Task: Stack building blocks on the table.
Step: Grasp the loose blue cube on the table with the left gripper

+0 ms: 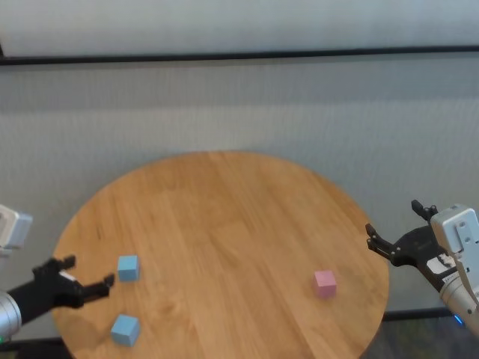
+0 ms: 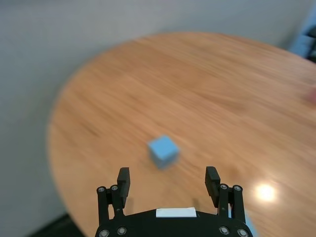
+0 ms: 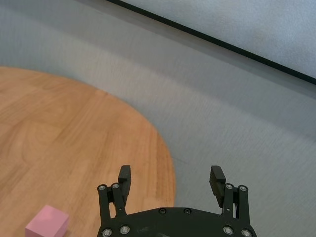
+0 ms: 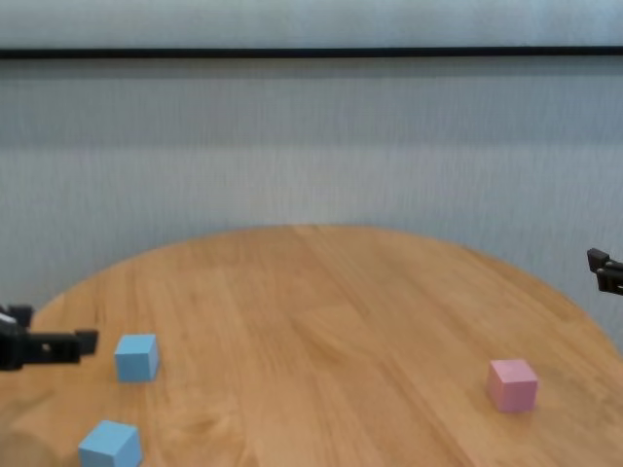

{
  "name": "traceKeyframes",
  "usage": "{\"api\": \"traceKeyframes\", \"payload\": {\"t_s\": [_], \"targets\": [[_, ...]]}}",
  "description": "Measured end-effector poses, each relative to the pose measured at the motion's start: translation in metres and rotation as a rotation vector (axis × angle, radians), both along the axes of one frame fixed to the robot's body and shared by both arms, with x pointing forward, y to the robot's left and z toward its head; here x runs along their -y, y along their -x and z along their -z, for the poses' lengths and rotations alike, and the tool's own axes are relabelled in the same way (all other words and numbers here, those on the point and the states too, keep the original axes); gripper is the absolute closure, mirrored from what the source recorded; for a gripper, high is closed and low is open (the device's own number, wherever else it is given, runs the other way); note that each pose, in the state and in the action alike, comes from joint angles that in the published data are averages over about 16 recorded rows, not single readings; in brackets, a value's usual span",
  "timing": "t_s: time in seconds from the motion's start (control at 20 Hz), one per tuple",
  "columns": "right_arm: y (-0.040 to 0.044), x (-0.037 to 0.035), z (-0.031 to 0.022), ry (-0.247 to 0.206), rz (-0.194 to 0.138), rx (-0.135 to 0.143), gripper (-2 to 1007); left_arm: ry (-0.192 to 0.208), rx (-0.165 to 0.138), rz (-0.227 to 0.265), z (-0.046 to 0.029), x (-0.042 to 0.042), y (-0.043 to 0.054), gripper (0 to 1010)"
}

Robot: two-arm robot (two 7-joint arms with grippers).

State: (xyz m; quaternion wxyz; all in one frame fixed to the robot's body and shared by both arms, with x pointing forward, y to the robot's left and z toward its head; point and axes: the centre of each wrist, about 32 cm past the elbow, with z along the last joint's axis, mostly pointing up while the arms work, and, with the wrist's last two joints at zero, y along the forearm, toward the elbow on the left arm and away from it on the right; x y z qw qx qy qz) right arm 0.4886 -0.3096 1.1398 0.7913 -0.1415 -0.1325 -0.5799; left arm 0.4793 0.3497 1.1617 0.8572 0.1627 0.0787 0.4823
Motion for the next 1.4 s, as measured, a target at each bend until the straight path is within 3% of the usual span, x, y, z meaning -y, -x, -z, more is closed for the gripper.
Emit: {"api": "traceKeyframes", "payload": {"t_s": [0.3, 0.5, 0.75, 1.4], "targets": [[0.0000, 0.0000, 0.0000, 0.000, 0.000, 0.000, 0, -0.008, -0.093, 0.053, -0.0072, -0.0019, 0.0098, 10], [0.0000, 0.0000, 0.0000, 0.000, 0.000, 0.000, 0, -0.022, -0.131, 0.074, -0.0086, 0.0009, 0.0156, 10], [0.0000, 0.0000, 0.0000, 0.000, 0.000, 0.000, 0, -0.034, -0.148, 0.088, -0.0091, 0.0057, 0.0193, 10], [0.0000, 0.0000, 0.0000, 0.000, 0.000, 0.000, 1, -0.034, -0.152, 0.138, -0.0147, 0.0162, 0.0211, 10]]}}
